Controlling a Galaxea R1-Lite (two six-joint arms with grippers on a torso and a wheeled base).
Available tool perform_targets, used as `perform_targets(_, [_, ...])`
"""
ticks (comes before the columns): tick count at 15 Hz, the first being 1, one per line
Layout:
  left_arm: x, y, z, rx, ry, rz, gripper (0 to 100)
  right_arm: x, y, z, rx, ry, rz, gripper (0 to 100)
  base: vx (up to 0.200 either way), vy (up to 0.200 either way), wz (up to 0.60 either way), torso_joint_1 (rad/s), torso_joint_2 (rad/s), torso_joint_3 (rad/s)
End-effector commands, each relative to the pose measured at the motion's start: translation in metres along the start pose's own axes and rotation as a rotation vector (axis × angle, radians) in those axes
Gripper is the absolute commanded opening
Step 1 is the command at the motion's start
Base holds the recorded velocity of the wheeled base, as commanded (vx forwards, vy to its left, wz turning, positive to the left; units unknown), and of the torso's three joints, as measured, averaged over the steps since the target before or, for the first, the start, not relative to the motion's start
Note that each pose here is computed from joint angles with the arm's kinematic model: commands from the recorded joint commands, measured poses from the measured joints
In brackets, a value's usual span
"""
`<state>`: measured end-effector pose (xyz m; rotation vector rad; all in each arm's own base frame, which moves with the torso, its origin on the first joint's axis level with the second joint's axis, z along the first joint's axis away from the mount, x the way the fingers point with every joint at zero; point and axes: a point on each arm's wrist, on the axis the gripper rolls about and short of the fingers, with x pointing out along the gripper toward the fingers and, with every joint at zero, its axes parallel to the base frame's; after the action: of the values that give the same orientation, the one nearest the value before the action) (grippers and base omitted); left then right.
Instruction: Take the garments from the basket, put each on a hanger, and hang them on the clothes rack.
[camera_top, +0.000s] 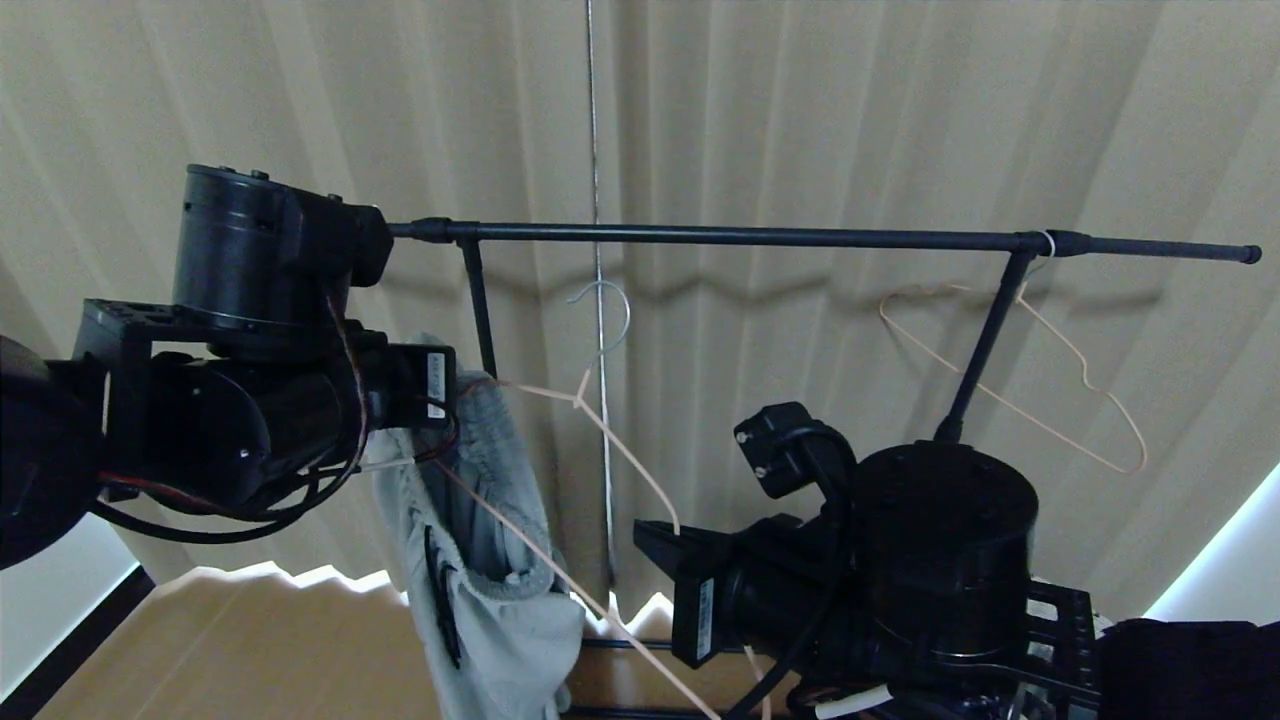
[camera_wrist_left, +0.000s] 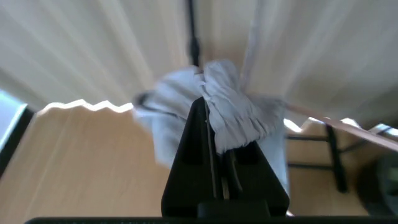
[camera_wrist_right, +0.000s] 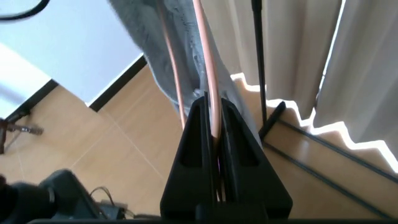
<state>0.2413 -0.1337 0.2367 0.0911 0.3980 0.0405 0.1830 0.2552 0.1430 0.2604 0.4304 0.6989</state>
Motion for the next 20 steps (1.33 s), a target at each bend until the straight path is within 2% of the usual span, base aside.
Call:
perform_targets(1, [-0.012, -0.004, 0.003, -0.002, -0.023, -0.038, 0, 0.009, -0.001, -0.001, 0.001, 0.0, -0.013, 0, 0.0, 0.0, 0.0, 0.0, 0.0, 0.0])
perform_targets(5, [-0.036, -0.021, 0.002, 0.01, -0.051, -0.139, 0, 0.02, -0.004, 0.002, 0.0, -0.027, -0.039, 0, 0.0, 0.0, 0.0, 0.0, 0.0, 0.0])
perform_targets(7, [-0.04, -0.023, 0.002, 0.014, -0.055, -0.167, 0, 0.019, -0.003, 0.003, -0.011, -0.048, -0.029, 0, 0.0, 0.0, 0.0, 0.0, 0.0, 0.0])
perform_targets(10, [-0.043, -0.026, 0.0, 0.034, -0.036, -0.288, 0, 0.017, -0.005, 0.001, -0.064, -0.059, -0.026, 0, 0.0, 0.0, 0.0, 0.0, 0.0, 0.0])
perform_targets(12, [-0.043, -0.025, -0.001, 0.085, -0.04, -0.318, 0, 0.015, -0.01, -0.002, -0.132, -0.07, -0.031, 0, 0.0, 0.0, 0.0, 0.0, 0.0, 0.0])
perform_targets(14, [-0.045, -0.023, -0.002, 0.114, -0.046, -0.322, 0, 0.014, -0.015, -0.003, -0.165, -0.088, -0.038, 0, 0.0, 0.0, 0.0, 0.0, 0.0, 0.0])
perform_targets(18, [-0.061, -0.012, -0.014, 0.225, -0.046, -0.539, 0, 0.022, -0.029, -0.01, -0.232, -0.129, -0.054, 0, 0.0, 0.0, 0.0, 0.0, 0.0, 0.0])
perform_targets(20, [-0.062, -0.01, -0.016, 0.266, -0.107, -0.586, 0, 0.021, -0.03, -0.01, -0.248, -0.138, -0.054, 0, 0.0, 0.0, 0.0, 0.0, 0.0, 0.0])
